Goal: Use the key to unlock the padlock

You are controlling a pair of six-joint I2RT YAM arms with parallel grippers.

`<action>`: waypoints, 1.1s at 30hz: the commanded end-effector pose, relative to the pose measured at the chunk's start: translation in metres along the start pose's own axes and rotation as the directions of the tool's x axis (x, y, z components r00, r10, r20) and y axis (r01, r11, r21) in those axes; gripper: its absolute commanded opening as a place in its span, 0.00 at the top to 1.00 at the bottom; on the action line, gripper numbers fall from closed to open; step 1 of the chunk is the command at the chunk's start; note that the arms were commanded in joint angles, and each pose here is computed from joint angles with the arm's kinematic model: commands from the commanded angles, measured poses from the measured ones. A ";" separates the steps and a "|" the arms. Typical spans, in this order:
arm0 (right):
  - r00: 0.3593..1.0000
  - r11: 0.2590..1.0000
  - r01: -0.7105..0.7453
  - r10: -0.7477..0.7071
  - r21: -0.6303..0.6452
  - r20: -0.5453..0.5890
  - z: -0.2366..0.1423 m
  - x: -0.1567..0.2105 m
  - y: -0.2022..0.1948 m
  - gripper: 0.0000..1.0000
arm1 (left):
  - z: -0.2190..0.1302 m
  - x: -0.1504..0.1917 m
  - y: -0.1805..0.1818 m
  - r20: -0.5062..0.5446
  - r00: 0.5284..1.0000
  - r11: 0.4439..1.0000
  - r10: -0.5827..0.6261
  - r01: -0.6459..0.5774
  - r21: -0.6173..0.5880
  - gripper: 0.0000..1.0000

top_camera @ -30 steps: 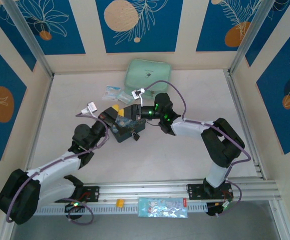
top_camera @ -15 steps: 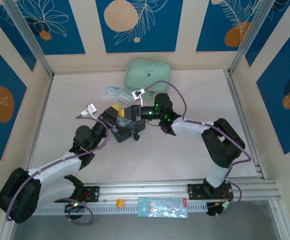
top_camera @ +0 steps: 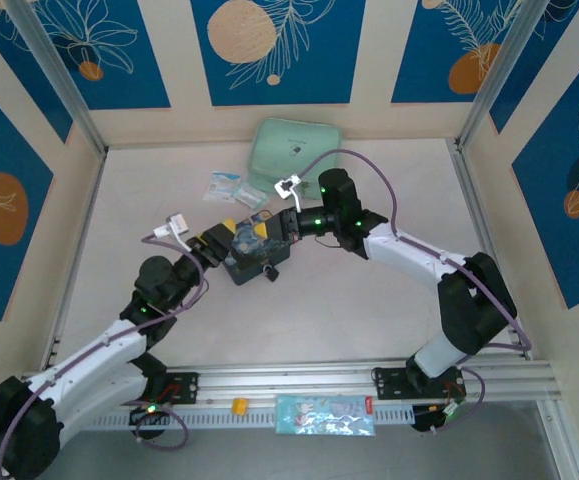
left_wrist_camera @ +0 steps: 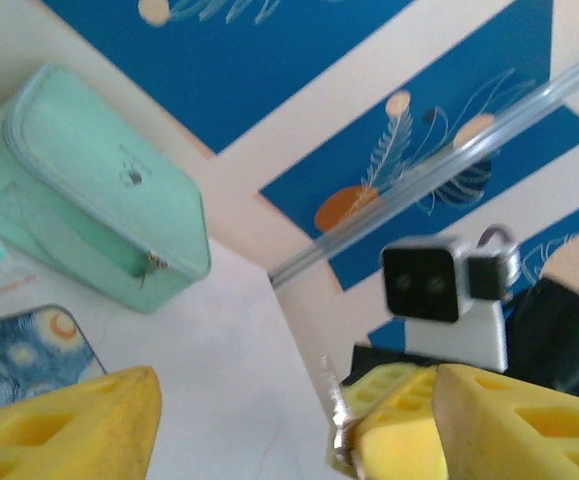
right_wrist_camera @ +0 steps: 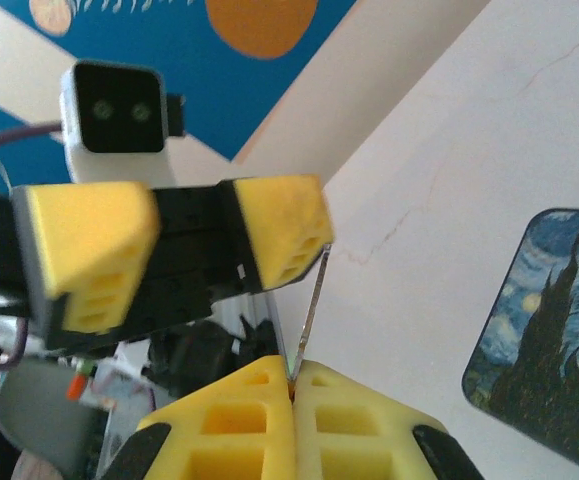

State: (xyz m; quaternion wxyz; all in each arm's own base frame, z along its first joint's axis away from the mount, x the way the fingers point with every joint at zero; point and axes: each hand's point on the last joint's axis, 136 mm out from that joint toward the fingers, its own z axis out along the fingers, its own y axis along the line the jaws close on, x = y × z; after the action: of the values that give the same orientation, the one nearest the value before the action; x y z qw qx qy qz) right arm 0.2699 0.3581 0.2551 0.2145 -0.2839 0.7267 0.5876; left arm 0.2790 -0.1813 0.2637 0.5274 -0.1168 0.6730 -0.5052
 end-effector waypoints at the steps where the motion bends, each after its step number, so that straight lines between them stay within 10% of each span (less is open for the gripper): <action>1: 0.993 0.998 0.036 -0.041 -0.048 -0.107 -0.008 0.015 0.015 1.00 | 0.008 0.007 -0.027 -0.097 0.994 0.994 0.041 -0.031 0.101 0.31; 10: 0.991 0.995 0.047 -0.057 -0.087 -0.120 -0.008 0.012 0.020 1.00 | 0.024 0.008 -0.052 -0.136 0.991 0.975 0.000 0.030 0.221 0.34; 29: 0.995 0.996 0.029 -0.037 -0.081 -0.097 -0.007 0.005 0.015 1.00 | 0.029 0.013 -0.053 -0.164 0.986 0.971 -0.008 0.047 0.236 1.00; 33: 0.999 0.998 0.014 -0.016 -0.065 -0.037 -0.010 -0.001 0.015 0.66 | 0.028 0.013 -0.045 -0.141 0.990 0.976 -0.024 0.054 0.212 1.00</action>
State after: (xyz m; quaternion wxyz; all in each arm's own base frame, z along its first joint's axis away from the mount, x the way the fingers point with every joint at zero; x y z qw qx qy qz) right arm 0.2580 0.3531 0.2594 0.1786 -0.3229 0.7128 0.5964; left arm 0.2796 -0.2310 0.2796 0.4584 -0.0372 0.6656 -0.5877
